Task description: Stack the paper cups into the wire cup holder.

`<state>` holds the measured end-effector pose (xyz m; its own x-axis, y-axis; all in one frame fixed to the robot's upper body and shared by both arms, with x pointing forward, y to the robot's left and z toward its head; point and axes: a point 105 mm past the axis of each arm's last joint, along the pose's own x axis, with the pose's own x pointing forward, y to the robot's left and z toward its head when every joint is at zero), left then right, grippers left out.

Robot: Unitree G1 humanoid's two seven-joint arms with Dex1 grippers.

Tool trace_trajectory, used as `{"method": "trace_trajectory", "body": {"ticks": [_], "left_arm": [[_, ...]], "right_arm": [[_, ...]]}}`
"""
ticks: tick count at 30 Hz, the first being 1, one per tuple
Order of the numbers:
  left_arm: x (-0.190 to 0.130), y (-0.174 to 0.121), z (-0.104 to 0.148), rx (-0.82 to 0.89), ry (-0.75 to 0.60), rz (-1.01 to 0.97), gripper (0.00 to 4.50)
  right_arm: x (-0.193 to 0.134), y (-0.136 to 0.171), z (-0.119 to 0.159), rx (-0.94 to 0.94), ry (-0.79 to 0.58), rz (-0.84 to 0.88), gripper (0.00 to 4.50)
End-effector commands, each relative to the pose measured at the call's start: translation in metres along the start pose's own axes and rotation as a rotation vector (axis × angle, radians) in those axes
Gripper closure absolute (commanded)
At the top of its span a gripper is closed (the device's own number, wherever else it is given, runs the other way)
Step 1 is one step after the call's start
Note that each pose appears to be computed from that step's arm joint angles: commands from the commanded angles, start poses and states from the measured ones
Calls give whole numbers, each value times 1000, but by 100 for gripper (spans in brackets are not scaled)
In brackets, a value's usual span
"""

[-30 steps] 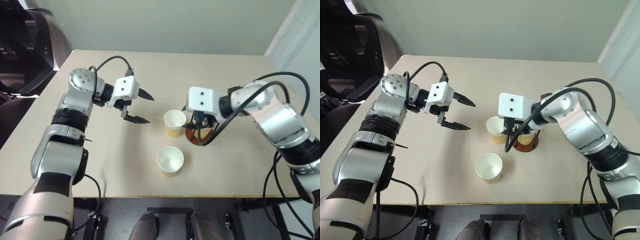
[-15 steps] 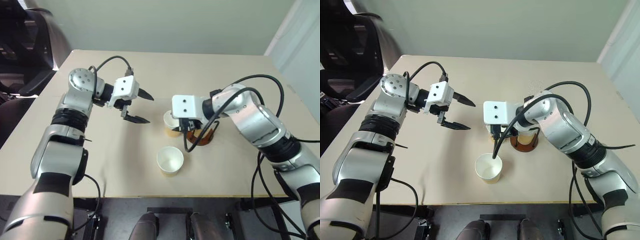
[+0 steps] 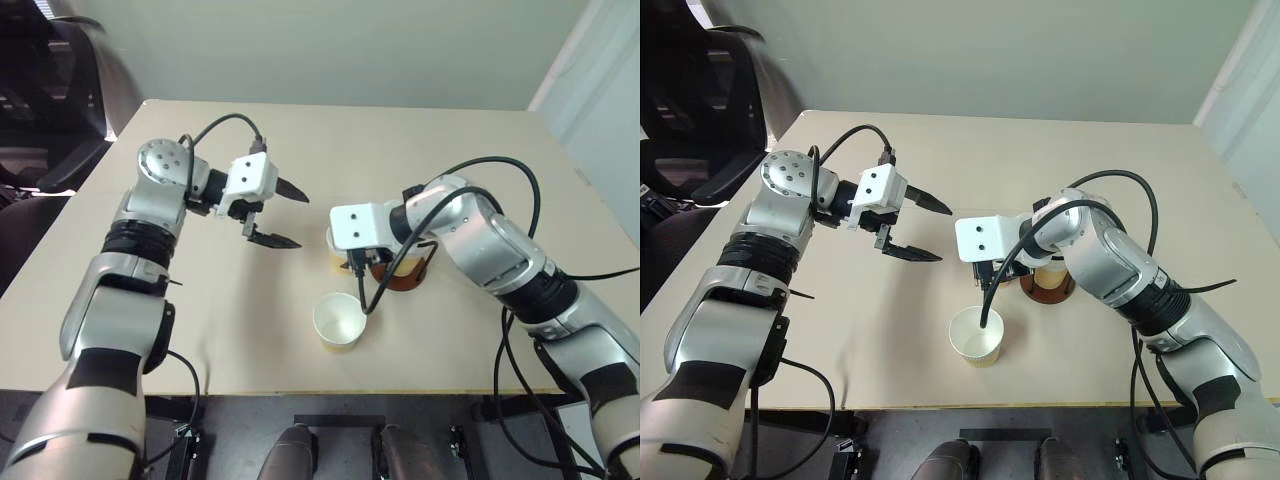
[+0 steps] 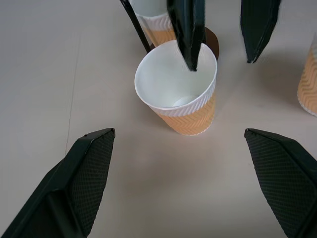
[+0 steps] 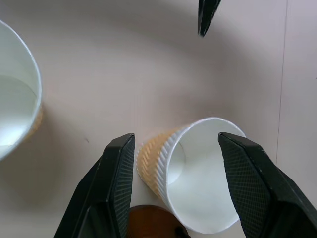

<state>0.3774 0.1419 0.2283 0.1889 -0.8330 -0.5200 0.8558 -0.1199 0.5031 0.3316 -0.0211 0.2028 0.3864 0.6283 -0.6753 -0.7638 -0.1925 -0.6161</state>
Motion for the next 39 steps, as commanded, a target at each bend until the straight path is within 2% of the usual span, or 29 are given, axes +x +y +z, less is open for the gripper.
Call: {"method": "trace_trajectory", "body": {"ticks": [1, 25, 28, 33, 34, 39], "left_arm": [[-5, -1, 8, 29, -15, -19, 0], [-4, -3, 10, 21, -26, -26, 0], [-3, -3, 10, 21, -27, -27, 0], [-3, -3, 10, 19, -28, -28, 0], [-3, -3, 10, 18, -28, -29, 0], [-2, -4, 10, 17, -29, -30, 0]], "right_arm": [[-3, -5, 6, -52, -1, -21, 186], [10, 6, -3, -131, 55, 10, 186], [11, 7, -4, -139, 59, 13, 246], [11, 9, -4, -143, 61, 23, 430], [11, 10, -3, -143, 60, 28, 449], [11, 12, -3, -142, 55, 42, 449]]}}
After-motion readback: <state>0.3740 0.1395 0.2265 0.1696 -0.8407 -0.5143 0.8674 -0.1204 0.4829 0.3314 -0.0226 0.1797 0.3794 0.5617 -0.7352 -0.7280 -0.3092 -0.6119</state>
